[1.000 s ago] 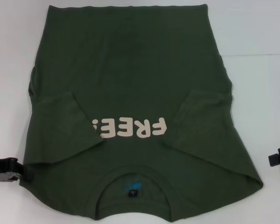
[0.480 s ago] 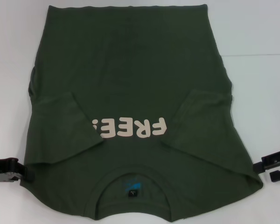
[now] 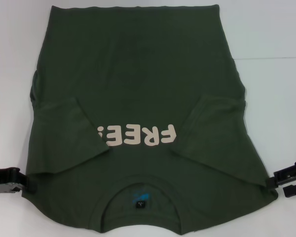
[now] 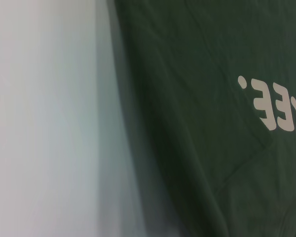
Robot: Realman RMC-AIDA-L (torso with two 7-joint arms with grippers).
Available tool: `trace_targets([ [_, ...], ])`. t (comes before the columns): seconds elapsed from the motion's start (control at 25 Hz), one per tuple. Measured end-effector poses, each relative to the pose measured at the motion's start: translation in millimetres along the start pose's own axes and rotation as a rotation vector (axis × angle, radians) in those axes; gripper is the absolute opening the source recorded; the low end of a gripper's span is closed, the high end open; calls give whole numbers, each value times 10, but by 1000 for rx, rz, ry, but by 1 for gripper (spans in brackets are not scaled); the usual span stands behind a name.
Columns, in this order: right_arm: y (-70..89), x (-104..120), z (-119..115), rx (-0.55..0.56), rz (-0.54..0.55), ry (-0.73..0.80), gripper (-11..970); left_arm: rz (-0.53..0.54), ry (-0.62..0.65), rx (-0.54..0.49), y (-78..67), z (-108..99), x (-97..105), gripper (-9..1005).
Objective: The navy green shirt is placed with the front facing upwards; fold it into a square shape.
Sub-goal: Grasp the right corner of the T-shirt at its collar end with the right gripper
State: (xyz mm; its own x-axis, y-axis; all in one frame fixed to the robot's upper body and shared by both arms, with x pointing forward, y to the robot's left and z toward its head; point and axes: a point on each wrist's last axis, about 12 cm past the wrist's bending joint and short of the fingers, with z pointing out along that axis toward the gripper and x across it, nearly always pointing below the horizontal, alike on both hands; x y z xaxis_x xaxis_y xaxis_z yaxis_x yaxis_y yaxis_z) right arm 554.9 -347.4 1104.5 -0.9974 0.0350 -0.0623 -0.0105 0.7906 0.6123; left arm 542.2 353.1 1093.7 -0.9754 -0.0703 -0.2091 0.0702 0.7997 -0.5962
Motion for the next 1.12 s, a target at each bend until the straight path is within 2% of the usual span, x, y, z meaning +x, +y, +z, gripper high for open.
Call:
trace_targets([
  [1.12, 9, 13, 136, 19, -8, 9, 740, -1, -4, 0, -2, 17, -1, 39],
])
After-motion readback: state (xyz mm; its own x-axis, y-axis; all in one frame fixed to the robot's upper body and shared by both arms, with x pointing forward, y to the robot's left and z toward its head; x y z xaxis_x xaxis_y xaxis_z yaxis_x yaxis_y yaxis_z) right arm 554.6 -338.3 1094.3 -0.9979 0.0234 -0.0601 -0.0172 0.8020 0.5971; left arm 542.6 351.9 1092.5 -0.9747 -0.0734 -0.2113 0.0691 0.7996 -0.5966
